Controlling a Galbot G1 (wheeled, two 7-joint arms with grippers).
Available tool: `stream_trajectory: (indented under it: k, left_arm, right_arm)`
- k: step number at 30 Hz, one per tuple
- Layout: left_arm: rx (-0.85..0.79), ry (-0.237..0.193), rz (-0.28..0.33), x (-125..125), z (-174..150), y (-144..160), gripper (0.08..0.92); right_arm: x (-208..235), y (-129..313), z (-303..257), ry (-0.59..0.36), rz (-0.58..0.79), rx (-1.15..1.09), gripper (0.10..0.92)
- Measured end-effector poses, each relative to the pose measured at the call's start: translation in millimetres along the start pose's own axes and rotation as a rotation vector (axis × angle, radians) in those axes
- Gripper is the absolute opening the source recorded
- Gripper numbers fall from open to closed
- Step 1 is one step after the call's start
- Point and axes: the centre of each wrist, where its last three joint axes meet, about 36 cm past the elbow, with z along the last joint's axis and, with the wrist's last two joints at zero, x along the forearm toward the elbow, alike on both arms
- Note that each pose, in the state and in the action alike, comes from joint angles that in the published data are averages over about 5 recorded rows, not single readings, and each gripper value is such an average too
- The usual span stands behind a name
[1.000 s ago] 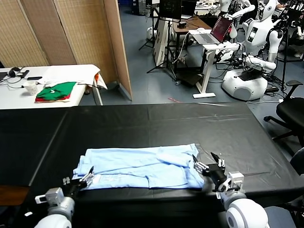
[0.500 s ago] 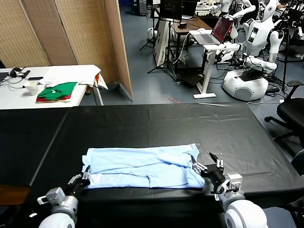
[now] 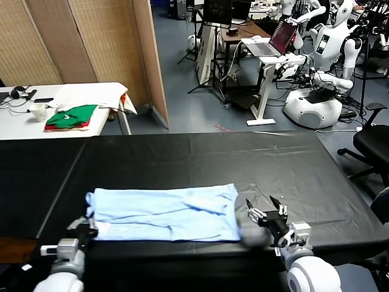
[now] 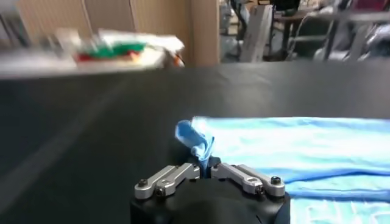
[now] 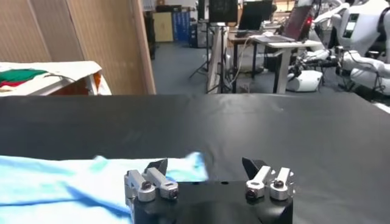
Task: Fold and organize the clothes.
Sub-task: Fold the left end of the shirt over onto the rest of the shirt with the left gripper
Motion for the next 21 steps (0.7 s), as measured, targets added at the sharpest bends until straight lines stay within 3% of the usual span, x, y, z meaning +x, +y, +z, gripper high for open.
stream_trajectory:
  k: [6, 10, 15, 21]
  left_arm:
    - [-0.146, -0.037, -0.062, -10.2, -6.1, 38.9, 0.194]
    - [-0.142, -0.046, -0.056, -9.4, -16.1, 38.4, 0.194]
    - [-0.038, -0.047, 0.015, 3.2, -28.6, 9.9, 0.194]
    - [0.210, -0.056, 0.156, 20.3, -60.4, -36.1, 0.194]
  right_arm:
    - [1.2, 2.8, 6.5, 0.009, 0.009, -0.005, 0.907]
    - [4.9, 7.3, 11.6, 0.007, 0.007, -0.008, 0.907]
    - [11.7, 7.3, 19.6, -0.005, 0.020, -0.015, 0.907]
    - [19.9, 2.2, 29.7, 0.015, 0.038, -0.032, 0.907]
